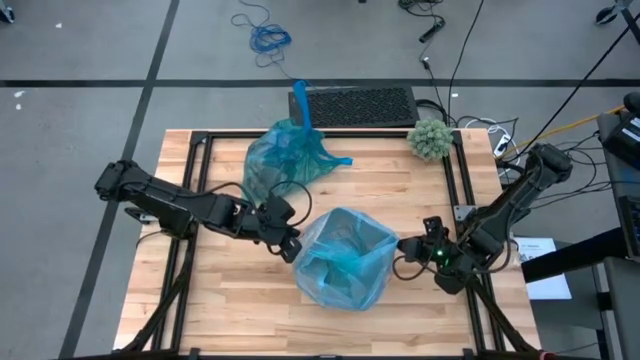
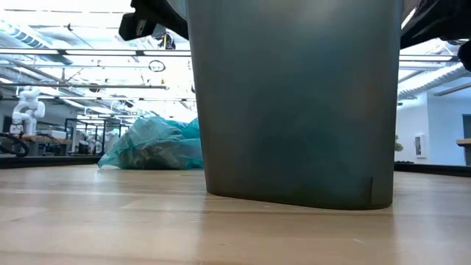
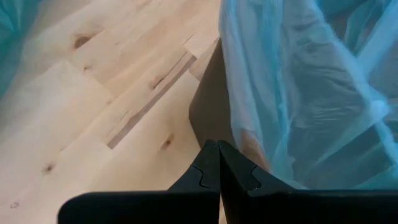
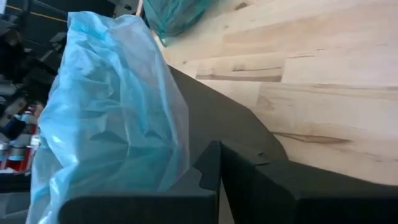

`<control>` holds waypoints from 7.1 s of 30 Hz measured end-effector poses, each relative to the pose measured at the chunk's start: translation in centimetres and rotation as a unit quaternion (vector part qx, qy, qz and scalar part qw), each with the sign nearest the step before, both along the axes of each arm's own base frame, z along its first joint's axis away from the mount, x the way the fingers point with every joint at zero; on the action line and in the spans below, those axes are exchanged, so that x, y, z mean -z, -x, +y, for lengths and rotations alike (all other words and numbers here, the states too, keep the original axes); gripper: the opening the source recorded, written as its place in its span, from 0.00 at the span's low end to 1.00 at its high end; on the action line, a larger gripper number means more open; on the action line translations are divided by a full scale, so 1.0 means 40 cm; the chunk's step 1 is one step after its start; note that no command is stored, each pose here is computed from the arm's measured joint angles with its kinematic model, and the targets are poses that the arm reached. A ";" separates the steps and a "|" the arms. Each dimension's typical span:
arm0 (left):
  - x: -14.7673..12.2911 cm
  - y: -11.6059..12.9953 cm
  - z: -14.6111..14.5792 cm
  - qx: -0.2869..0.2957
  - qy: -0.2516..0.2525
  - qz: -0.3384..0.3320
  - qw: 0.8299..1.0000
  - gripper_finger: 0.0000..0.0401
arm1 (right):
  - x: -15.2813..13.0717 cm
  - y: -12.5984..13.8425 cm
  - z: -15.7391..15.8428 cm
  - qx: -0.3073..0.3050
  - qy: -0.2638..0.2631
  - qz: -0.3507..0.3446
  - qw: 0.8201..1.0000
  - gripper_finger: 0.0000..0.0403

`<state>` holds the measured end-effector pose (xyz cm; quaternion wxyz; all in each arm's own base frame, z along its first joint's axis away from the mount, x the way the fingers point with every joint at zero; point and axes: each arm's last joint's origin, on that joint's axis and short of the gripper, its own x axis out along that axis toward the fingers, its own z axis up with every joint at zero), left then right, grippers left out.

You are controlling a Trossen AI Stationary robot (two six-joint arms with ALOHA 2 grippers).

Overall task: Place trash/remove bag and relplace
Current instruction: Insert the new trash bag into the trash bin

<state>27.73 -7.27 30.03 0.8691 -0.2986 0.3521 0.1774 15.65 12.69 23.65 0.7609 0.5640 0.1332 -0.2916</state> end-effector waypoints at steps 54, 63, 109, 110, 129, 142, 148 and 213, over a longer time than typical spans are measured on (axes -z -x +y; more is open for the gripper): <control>0.008 0.002 -0.006 0.011 0.023 0.008 1.000 0.00 | -0.052 0.036 -0.008 -0.046 -0.029 -0.034 0.998 0.45; 0.008 0.002 -0.006 0.011 0.023 0.008 1.000 0.00 | -0.048 0.013 -0.031 -0.024 -0.004 -0.024 0.999 0.12; 0.069 0.030 0.003 -0.019 -0.015 -0.024 0.999 0.00 | -0.089 0.039 -0.064 -0.091 0.006 -0.024 0.996 0.37; 0.057 0.037 0.010 -0.024 -0.017 -0.032 0.999 0.00 | -0.096 0.043 -0.068 -0.095 0.006 -0.031 0.995 0.38; 0.053 -0.024 0.025 0.028 0.033 -0.091 0.995 0.00 | -0.143 0.035 -0.050 -0.190 0.015 -0.090 0.978 0.27; 0.062 -0.031 0.021 0.038 0.043 -0.085 0.995 0.00 | -0.109 -0.054 0.054 -0.314 0.175 0.002 0.933 0.00; 0.062 -0.031 0.021 0.038 0.043 -0.085 0.995 0.00 | -0.057 -0.089 0.069 -0.313 0.207 0.098 0.922 0.00; 0.086 -0.043 0.021 0.022 0.021 -0.070 0.997 0.00 | -0.133 -0.482 -0.047 -0.616 0.313 0.201 0.694 0.00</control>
